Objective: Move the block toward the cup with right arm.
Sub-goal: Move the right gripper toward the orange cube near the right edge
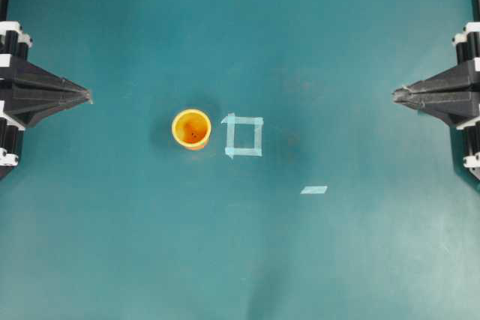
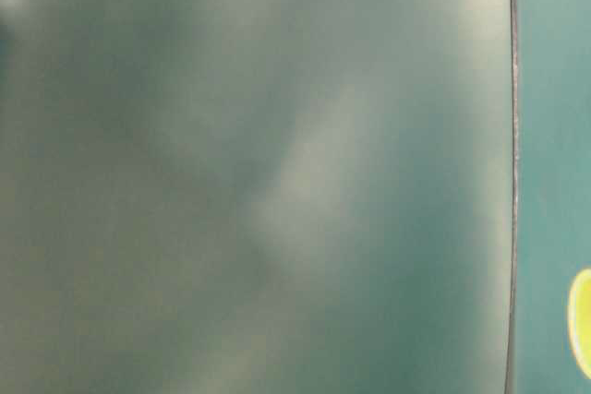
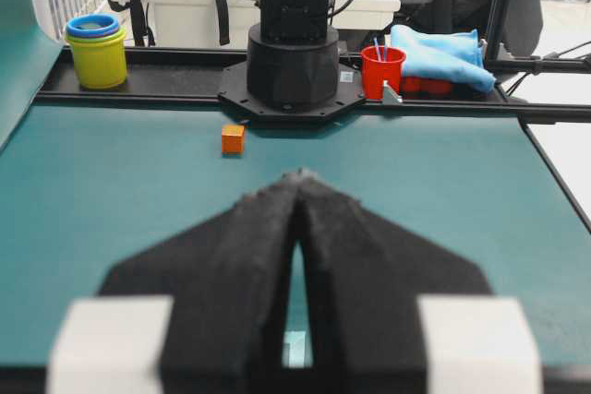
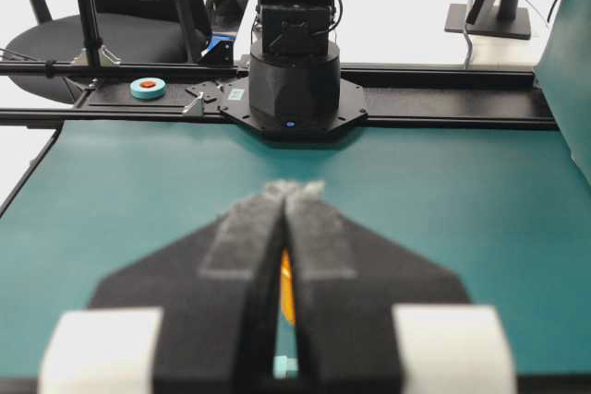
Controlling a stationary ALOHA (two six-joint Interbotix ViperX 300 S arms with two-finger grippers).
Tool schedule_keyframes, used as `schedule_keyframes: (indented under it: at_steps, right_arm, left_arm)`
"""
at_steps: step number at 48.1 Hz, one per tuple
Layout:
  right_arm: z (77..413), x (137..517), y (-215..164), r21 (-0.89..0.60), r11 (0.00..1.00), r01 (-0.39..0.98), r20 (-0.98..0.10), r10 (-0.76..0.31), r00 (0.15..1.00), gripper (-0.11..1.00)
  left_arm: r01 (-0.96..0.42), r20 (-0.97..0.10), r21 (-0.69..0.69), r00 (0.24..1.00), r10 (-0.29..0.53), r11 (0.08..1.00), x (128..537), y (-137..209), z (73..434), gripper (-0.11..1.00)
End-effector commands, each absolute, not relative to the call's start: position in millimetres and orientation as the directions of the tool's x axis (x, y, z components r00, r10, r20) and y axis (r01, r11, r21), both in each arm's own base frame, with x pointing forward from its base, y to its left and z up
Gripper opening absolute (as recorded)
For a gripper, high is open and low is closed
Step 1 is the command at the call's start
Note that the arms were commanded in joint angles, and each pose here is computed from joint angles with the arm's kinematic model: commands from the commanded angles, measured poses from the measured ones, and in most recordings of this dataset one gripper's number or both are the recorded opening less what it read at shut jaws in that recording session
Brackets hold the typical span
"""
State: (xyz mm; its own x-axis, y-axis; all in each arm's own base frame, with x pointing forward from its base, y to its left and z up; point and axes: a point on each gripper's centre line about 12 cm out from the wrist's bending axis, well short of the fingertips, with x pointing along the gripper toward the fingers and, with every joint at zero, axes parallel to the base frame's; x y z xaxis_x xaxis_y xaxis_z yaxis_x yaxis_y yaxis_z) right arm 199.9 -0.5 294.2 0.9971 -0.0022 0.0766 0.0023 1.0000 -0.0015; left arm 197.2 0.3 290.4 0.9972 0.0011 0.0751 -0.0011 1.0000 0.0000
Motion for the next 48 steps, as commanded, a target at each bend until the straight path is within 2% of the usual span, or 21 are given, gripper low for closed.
schedule_keyframes:
  at_steps: [1,6,13,26,48]
  right_arm:
    - [298,201,-1,0.006,1.000,0.005,0.086,-0.005,0.996,0.00]
    - [293,204,-1,0.017,1.000,0.007,-0.003,-0.007,1.000,0.00]
    - [284,208,-3,0.030,0.999,0.022,-0.180,-0.017,0.984,0.00]
    - [264,196,-13,0.109,0.986,0.128,-0.502,-0.056,0.863,0.00]
    - [243,172,-12,0.189,0.944,0.269,-0.738,-0.044,0.673,0.00]
  left_arm:
    - [-0.001,0.078,0.012,0.997,0.000,1.000,203,0,297,-0.01]
    - [-0.001,0.074,0.009,0.997,0.000,1.000,206,0,295,0.00]
    - [-0.001,0.063,0.009,0.998,0.000,1.000,210,0,292,0.00]
    - [0.001,0.046,0.009,0.999,-0.001,1.000,216,0,290,0.00]
    - [0.001,0.046,0.017,0.999,-0.001,1.000,216,0,290,0.00]
